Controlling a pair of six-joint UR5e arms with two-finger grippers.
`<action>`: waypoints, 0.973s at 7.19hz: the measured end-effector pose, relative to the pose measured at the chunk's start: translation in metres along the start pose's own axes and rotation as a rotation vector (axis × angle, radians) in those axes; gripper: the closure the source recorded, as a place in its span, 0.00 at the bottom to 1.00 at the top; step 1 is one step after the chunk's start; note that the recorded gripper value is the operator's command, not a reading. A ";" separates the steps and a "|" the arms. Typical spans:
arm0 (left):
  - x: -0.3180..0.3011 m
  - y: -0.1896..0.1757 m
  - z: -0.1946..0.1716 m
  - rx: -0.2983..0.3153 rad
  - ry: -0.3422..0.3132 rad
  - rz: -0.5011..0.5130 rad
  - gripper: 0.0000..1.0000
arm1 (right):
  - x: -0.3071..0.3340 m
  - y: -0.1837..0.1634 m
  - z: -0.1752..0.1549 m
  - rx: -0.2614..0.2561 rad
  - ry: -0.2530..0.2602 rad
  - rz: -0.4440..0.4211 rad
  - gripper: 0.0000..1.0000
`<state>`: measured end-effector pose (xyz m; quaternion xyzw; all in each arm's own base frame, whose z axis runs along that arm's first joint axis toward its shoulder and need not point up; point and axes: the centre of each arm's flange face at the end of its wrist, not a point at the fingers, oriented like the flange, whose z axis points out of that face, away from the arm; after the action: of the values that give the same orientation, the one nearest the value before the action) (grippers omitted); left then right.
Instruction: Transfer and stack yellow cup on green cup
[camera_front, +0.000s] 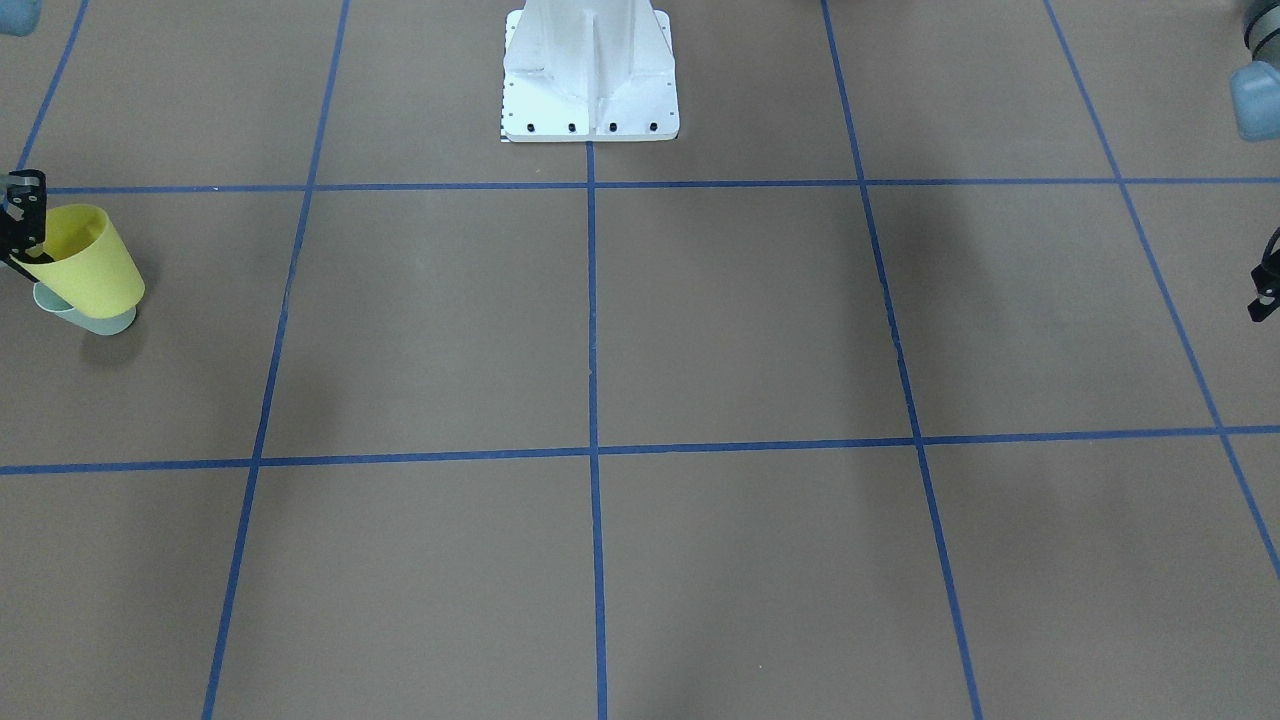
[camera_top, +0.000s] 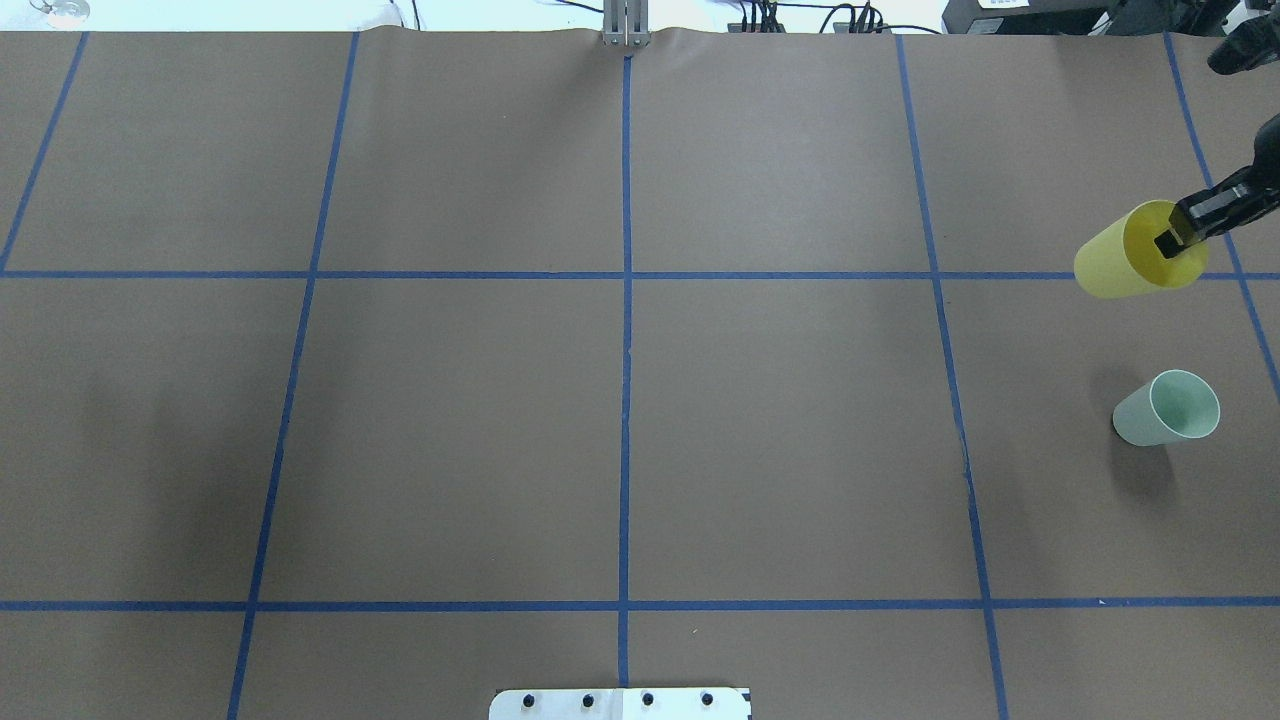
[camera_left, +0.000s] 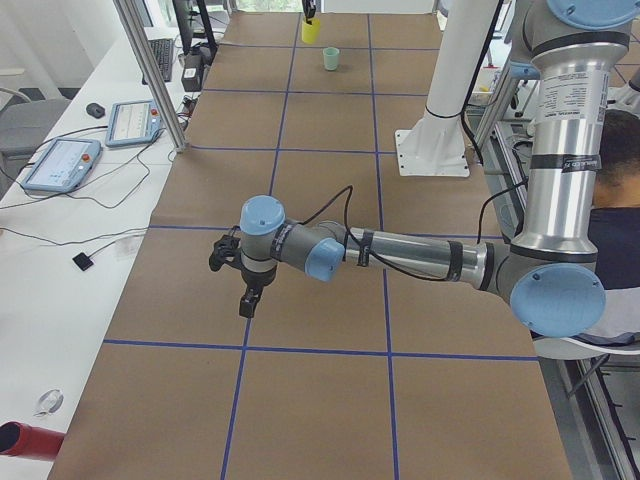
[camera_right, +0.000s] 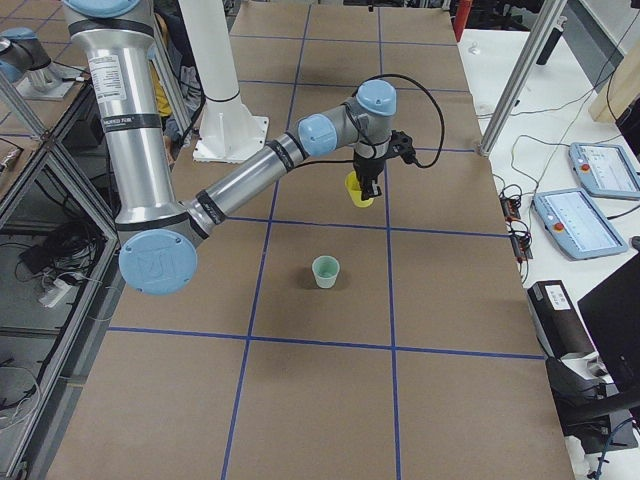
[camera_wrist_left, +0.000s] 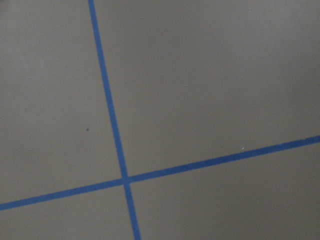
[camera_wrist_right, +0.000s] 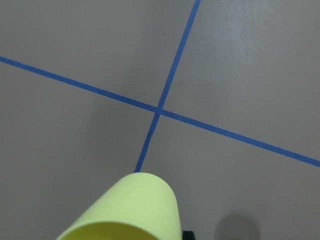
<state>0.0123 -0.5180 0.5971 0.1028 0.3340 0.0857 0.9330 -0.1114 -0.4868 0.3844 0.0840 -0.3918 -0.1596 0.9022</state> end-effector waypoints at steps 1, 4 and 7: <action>-0.010 0.007 -0.002 -0.074 -0.007 -0.018 0.00 | 0.012 0.012 0.007 -0.014 0.000 -0.017 1.00; -0.014 0.020 -0.010 -0.153 -0.003 -0.054 0.00 | 0.052 0.065 0.041 -0.057 -0.018 -0.010 1.00; -0.013 0.022 -0.012 -0.155 0.000 -0.058 0.00 | 0.099 0.095 0.089 -0.046 -0.049 -0.017 1.00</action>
<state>-0.0074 -0.4984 0.6014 0.0207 0.3291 0.0844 0.9403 -0.0923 -0.4357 0.5389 0.0627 -0.4092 -0.1781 0.8927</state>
